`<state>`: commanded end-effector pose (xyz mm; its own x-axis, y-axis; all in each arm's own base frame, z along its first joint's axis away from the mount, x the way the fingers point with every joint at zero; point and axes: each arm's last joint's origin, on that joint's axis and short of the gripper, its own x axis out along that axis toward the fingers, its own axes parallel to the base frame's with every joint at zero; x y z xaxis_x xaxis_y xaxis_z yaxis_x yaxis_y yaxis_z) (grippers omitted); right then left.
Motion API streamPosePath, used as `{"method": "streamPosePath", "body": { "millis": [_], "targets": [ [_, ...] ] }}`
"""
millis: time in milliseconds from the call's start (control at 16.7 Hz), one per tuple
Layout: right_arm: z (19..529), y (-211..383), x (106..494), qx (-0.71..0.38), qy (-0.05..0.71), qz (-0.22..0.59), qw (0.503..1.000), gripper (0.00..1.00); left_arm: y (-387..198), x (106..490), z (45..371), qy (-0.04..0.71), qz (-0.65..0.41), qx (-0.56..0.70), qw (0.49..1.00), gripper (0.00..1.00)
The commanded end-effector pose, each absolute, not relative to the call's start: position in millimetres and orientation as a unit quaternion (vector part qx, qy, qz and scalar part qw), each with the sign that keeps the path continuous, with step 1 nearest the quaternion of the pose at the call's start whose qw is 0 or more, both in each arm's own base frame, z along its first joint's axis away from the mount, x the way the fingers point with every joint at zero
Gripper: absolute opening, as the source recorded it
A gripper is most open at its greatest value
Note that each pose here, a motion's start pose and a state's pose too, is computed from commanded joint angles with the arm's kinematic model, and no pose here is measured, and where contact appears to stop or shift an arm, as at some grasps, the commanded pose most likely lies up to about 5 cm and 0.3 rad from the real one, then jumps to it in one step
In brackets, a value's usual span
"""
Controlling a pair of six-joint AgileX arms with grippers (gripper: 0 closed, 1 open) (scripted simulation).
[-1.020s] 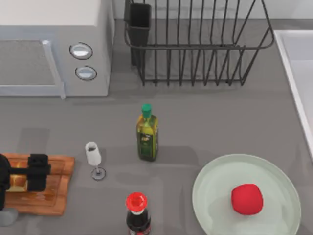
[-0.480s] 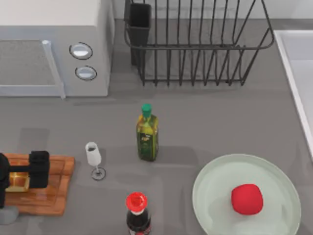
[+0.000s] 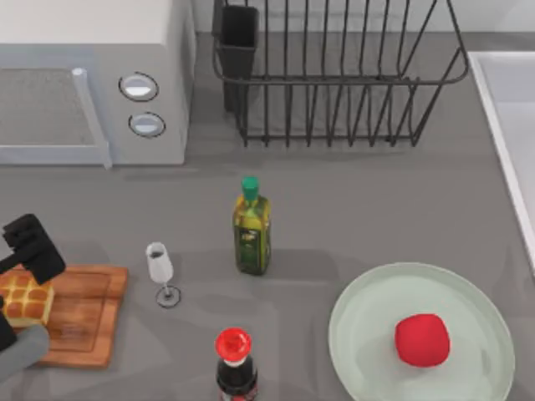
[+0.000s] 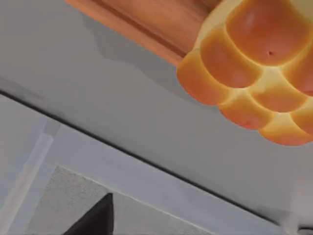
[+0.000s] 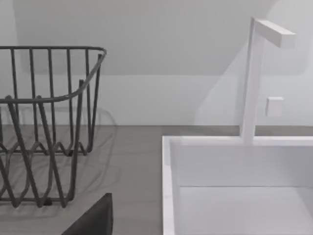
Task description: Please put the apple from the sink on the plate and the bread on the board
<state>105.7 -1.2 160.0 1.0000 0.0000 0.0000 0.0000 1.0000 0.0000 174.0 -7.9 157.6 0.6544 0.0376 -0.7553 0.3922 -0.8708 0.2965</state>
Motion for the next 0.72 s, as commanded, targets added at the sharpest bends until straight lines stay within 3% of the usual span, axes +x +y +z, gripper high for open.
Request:
{"method": "streamPosePath", "body": {
  "millis": [360, 540, 720],
  "targets": [
    [160, -1, 106, 0.0, 0.0, 0.0, 1.0, 1.0, -7, 141, 167, 0.185, -0.213, 0.781, 0.557, 1.0],
    [160, -1, 106, 0.0, 0.0, 0.0, 1.0, 1.0, -7, 130, 166, 0.182, -0.13, 0.651, 0.725, 1.0],
    [160, -1, 106, 0.0, 0.0, 0.0, 1.0, 1.0, -7, 122, 165, 0.157, -0.065, 0.482, 0.859, 1.0]
  ]
}}
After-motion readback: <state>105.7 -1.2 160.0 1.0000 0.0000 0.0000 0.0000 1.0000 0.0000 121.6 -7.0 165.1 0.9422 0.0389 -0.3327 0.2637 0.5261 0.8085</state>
